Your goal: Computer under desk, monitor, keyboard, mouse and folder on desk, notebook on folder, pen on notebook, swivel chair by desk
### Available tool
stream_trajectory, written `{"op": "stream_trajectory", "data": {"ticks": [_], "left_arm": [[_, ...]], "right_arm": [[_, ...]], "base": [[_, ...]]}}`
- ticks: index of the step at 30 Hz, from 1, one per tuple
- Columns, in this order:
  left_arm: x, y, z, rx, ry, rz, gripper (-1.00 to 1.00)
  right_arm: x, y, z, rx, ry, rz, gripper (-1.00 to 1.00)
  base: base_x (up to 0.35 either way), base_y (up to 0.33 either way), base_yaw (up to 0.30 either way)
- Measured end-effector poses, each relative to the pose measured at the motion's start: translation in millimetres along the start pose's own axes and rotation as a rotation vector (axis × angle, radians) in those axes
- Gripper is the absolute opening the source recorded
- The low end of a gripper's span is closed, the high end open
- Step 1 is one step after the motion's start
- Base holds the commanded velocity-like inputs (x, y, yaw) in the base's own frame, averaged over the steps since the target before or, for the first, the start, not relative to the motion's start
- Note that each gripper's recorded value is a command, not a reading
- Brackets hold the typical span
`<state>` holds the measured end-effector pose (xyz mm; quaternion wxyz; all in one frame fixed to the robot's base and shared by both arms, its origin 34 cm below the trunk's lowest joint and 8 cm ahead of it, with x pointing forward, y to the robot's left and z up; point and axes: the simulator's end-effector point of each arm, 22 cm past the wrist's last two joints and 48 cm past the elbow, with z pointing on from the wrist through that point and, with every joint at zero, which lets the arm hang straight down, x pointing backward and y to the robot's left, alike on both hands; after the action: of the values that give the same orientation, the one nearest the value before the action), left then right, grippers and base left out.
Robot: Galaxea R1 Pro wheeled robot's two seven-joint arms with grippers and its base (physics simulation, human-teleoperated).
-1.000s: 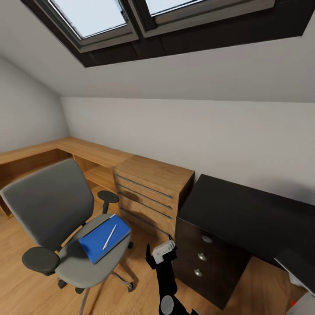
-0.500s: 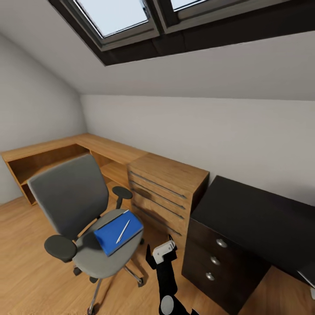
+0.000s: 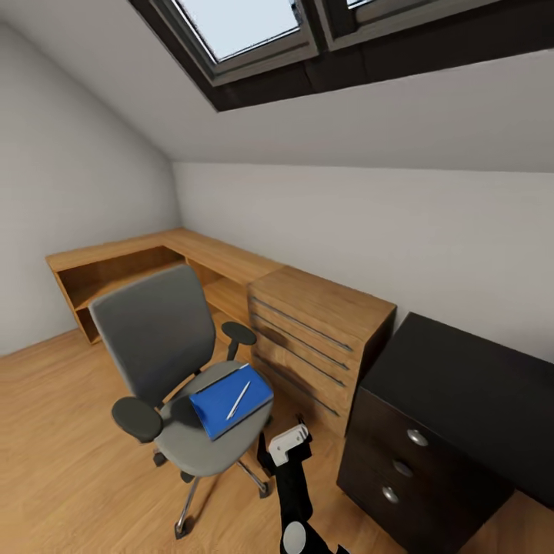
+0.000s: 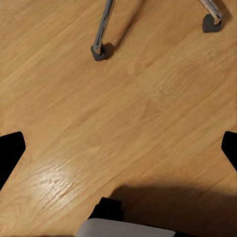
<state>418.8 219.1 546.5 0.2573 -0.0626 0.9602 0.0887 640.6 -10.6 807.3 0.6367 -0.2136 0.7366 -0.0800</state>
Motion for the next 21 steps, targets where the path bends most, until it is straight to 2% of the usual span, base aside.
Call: {"op": "stream_trajectory", "data": {"ticks": [21], "left_arm": [[15, 2, 1.4, -0.004, 0.032, 0.015, 1.00]], "right_arm": [[19, 6, -1.4, -0.015, 0.031, -0.007, 1.00]], "base": [[0.000, 0.000, 0.217]]}}
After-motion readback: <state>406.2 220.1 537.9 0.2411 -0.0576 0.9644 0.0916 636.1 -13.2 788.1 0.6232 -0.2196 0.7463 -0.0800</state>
